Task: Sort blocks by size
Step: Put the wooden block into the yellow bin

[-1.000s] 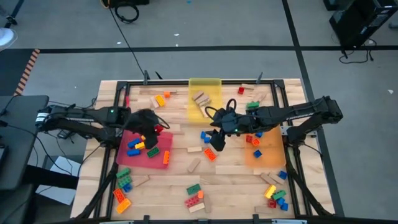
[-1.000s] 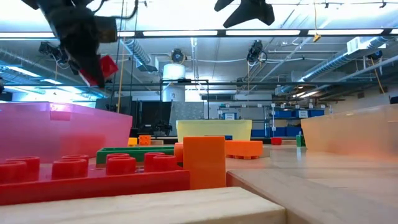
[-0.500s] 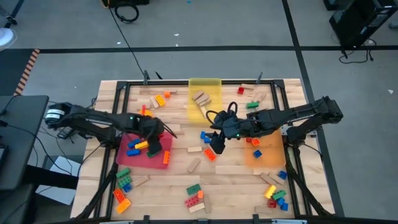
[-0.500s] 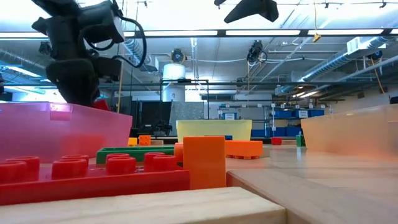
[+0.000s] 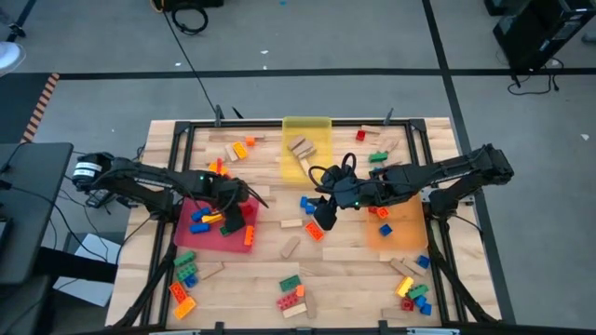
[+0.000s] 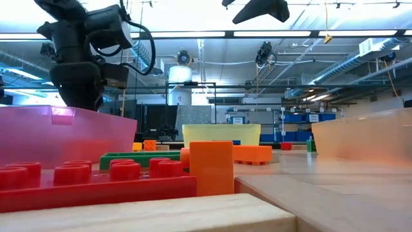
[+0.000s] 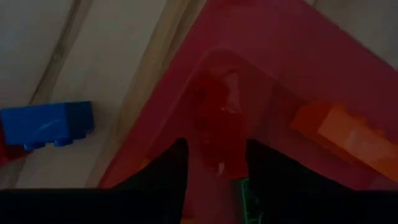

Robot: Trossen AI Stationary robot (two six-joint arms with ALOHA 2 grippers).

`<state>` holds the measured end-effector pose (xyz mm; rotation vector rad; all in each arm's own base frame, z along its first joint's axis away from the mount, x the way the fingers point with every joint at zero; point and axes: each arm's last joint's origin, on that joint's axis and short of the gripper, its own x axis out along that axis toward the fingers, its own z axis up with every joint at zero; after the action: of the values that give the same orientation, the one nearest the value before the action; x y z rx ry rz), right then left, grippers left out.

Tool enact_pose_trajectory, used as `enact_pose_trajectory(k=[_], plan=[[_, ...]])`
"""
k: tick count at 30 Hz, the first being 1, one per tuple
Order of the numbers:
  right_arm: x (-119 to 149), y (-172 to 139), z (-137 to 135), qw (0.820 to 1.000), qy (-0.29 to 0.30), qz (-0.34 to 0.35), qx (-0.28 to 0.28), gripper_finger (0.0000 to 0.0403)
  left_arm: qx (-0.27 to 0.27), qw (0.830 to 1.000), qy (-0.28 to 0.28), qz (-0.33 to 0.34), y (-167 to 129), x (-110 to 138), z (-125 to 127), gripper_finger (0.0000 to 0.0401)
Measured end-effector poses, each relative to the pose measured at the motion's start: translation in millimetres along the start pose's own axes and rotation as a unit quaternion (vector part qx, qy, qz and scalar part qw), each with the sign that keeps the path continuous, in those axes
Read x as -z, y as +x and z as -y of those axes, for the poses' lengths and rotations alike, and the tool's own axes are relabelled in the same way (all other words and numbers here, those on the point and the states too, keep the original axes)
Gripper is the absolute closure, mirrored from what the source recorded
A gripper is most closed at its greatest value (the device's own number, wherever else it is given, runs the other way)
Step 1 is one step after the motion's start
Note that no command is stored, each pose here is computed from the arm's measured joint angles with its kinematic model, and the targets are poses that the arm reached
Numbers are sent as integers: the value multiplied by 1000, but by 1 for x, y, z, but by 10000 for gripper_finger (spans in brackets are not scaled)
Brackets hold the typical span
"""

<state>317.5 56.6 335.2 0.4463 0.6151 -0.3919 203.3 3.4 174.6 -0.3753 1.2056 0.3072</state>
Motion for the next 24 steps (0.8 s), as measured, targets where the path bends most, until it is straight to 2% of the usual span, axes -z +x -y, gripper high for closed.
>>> enact_pose_trajectory(k=[9,16,24], plan=[[0,0,0,1000,0,0,0,194,4,1000,-3,6,-14,-10,4,224],[3,-1,0,1000,24,-9,5,197,16,998,7,53,-35,-15,6,224],[15,-2,12,993,77,-54,77,197,30,990,-1,135,-69,-8,0,224]])
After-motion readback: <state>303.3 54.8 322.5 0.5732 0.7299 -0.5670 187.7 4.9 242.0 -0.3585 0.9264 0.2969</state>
